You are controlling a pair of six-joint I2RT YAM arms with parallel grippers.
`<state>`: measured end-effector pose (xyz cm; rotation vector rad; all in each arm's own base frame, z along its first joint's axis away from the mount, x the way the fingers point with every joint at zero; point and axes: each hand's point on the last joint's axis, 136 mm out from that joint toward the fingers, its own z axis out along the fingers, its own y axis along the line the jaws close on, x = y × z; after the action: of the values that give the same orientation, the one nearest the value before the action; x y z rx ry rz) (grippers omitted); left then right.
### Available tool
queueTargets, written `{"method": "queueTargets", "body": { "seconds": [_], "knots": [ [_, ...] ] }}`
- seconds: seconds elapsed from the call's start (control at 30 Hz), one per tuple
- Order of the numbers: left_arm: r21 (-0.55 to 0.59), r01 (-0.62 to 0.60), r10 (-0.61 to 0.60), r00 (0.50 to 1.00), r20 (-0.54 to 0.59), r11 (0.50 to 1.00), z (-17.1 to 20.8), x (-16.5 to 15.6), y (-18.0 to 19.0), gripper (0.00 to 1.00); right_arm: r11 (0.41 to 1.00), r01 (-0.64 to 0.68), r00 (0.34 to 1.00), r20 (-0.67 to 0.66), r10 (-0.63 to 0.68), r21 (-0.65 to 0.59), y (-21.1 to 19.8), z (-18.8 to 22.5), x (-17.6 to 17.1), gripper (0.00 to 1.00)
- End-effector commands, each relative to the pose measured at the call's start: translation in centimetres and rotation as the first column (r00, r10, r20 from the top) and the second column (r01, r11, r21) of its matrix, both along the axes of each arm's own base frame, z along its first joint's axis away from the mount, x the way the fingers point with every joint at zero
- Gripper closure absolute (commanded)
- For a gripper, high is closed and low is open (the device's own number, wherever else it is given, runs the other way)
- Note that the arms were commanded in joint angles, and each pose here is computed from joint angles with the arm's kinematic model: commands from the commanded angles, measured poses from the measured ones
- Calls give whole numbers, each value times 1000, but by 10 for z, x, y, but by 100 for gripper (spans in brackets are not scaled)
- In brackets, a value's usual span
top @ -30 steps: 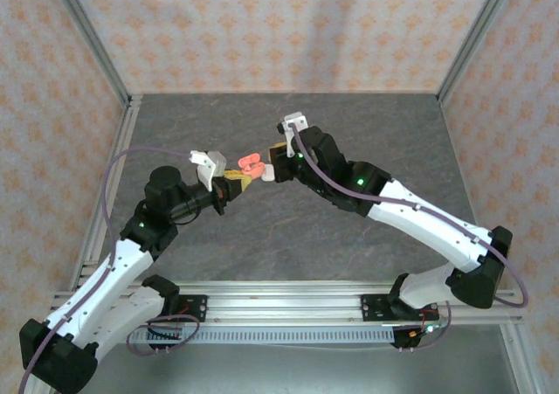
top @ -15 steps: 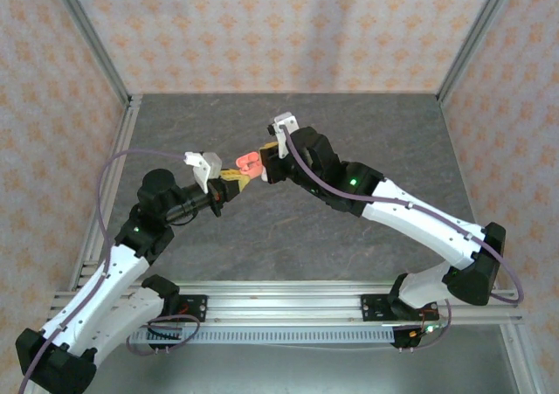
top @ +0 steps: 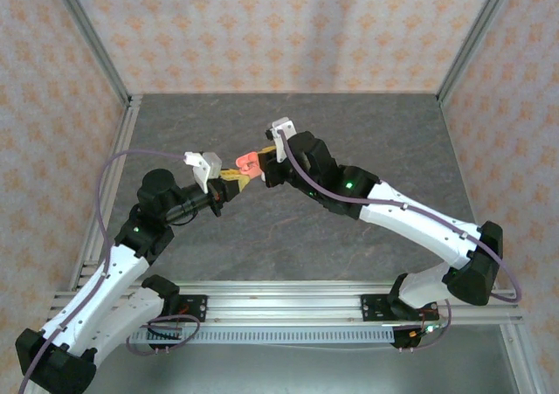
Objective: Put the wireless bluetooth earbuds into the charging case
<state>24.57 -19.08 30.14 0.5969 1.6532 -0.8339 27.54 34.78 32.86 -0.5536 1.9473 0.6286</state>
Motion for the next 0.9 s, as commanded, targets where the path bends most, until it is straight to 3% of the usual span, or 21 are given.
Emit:
{"method": "queueTargets", "body": {
  "seconds": [0.0,0.2,0.33,0.67,0.87],
  "knots": [
    [-29,16,-13,997,79,999,28,-6,-1,100,999,-16,1000,23,15,37,-1,11,-6,92],
    [-30,15,-12,996,83,999,29,-5,-2,100,999,-28,1000,3,28,35,-2,8,-10,92],
    [-34,16,-13,996,91,999,31,-4,-2,100,999,-40,999,-33,41,32,1,3,-13,86],
    [-37,18,-14,996,91,999,32,-4,-3,100,989,-57,989,-126,74,136,9,14,-24,83],
    [-39,19,-16,996,90,999,32,-4,-3,100,985,-61,983,-161,87,164,12,21,-27,75]
  ]
}}
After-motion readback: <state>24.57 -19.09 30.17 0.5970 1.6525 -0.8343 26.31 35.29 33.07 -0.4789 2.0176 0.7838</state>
